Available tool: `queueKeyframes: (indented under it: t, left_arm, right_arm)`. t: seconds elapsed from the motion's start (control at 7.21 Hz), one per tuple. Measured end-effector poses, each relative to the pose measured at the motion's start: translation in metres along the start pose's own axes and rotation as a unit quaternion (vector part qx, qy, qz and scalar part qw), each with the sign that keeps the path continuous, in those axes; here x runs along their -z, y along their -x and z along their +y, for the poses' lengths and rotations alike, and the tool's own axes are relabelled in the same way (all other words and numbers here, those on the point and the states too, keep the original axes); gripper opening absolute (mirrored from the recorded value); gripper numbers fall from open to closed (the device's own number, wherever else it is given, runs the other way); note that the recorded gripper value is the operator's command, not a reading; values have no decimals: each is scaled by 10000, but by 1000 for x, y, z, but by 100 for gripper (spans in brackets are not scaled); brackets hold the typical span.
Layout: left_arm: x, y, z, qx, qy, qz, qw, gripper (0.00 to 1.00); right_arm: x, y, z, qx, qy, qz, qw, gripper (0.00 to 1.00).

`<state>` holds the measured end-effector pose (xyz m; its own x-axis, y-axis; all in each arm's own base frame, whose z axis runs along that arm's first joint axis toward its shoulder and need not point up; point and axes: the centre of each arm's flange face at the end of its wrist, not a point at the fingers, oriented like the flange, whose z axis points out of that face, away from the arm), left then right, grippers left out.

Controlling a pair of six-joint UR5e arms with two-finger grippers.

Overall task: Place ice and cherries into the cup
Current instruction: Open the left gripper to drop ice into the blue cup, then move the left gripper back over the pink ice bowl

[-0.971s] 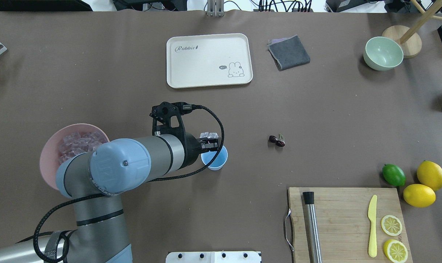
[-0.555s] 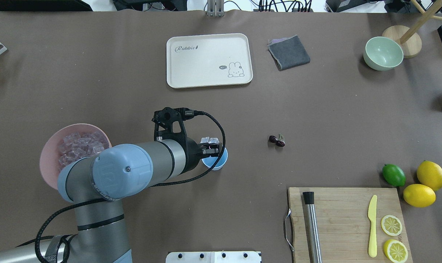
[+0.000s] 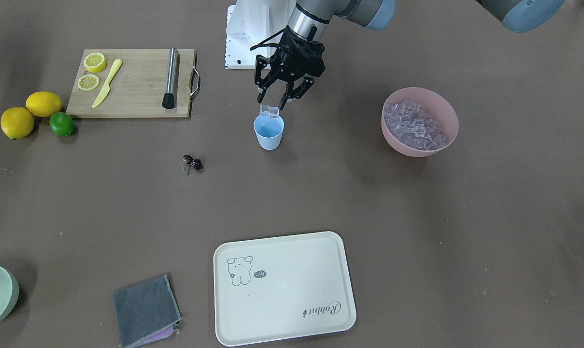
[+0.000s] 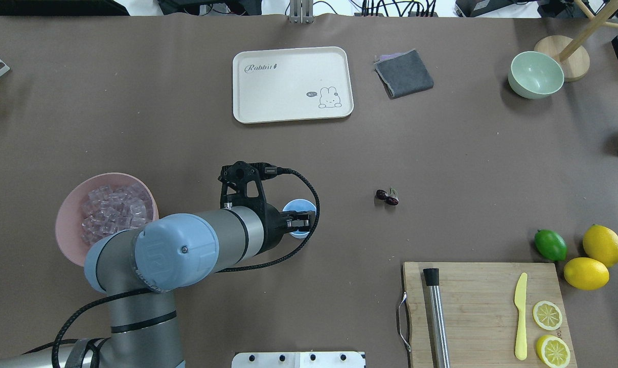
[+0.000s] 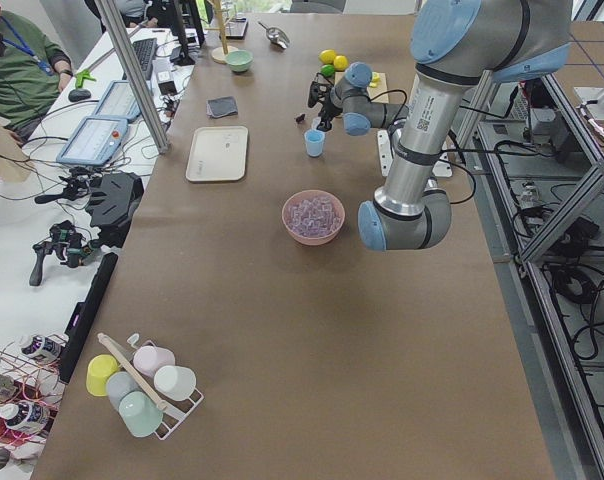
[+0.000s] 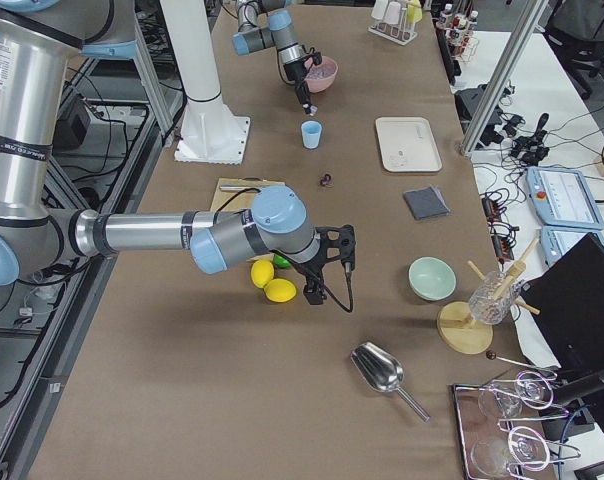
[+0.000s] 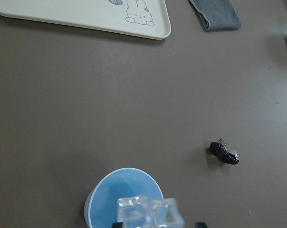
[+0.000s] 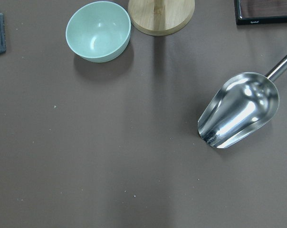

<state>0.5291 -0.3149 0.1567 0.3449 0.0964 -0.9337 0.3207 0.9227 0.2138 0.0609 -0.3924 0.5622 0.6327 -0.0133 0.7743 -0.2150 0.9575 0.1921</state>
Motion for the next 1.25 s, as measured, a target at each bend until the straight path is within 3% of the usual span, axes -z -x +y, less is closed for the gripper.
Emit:
queueKeyframes:
  t: [0.83, 1.25]
  left_arm:
    - [7, 11, -9, -200, -208, -99, 9995, 99]
    - [50, 56, -33, -1283, 391, -934, 9866, 99]
  right_arm:
    - [0, 2, 0, 5, 13, -58, 10000, 100]
    - [0, 2, 0, 2, 19, -72, 10000, 100]
